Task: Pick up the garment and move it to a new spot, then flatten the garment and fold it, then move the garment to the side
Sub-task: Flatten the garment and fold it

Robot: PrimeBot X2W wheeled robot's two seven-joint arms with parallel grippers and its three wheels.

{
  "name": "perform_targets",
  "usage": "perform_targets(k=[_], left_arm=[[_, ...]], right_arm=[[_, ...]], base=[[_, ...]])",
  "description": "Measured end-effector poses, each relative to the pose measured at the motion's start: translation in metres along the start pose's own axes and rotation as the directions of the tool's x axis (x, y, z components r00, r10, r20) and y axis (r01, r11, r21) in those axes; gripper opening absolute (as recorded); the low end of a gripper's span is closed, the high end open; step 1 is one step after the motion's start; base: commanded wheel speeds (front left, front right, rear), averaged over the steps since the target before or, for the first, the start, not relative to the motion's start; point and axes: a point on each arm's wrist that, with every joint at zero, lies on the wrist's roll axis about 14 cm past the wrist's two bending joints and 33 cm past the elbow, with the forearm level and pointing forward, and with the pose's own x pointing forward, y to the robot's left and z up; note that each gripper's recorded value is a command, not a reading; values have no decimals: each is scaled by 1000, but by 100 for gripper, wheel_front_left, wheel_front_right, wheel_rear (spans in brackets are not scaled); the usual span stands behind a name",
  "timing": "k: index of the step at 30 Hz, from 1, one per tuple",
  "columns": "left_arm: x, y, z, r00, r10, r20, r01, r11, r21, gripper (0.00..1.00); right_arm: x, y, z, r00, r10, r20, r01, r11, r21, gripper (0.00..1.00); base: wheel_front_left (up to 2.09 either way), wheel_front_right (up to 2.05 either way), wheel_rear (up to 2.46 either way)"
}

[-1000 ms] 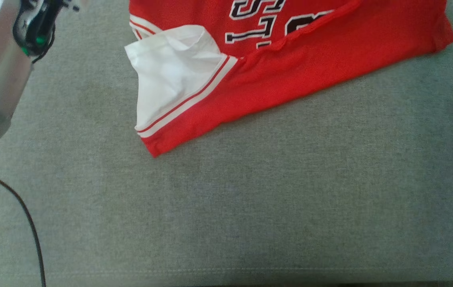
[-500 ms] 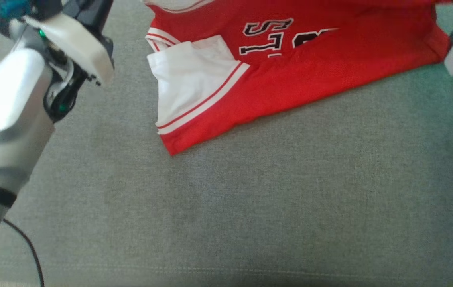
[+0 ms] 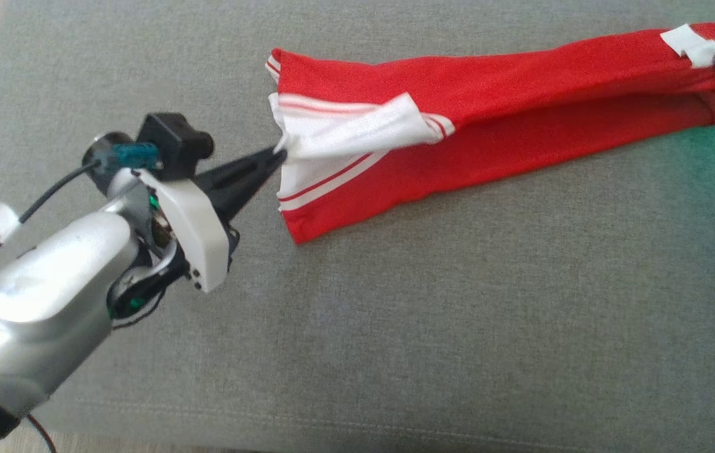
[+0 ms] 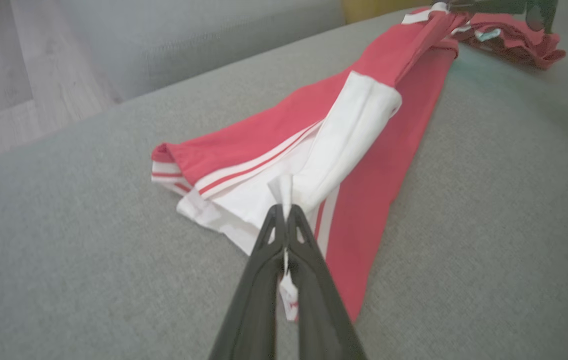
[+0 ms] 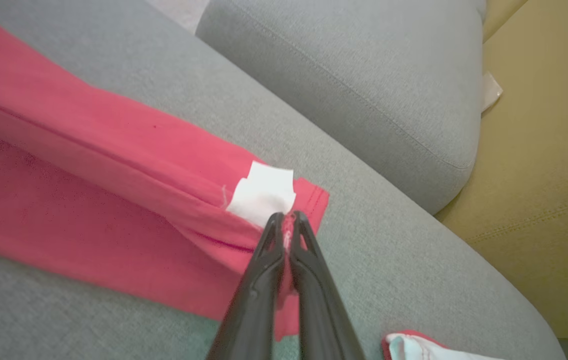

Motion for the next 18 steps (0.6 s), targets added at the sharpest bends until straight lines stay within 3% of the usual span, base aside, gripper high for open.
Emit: perform_targets(k=[5, 13, 18], left_arm=[[2, -8, -12, 999, -33, -32, 32, 999, -25, 0], [13, -16, -30, 995, -67, -73, 63, 996, -60, 0], [18, -19, -31, 993, -87, -85, 82, 995, -65, 0]], right_arm=[[3, 6, -24, 997, 30, -77, -36, 996, -80, 0], [13, -11, -20, 997, 4, -80, -15, 991, -130, 0], [16, -2, -32, 992, 29, -119, -49, 986, -162, 0]], base=[[0, 0, 0], [0, 0, 0], [0, 0, 0]])
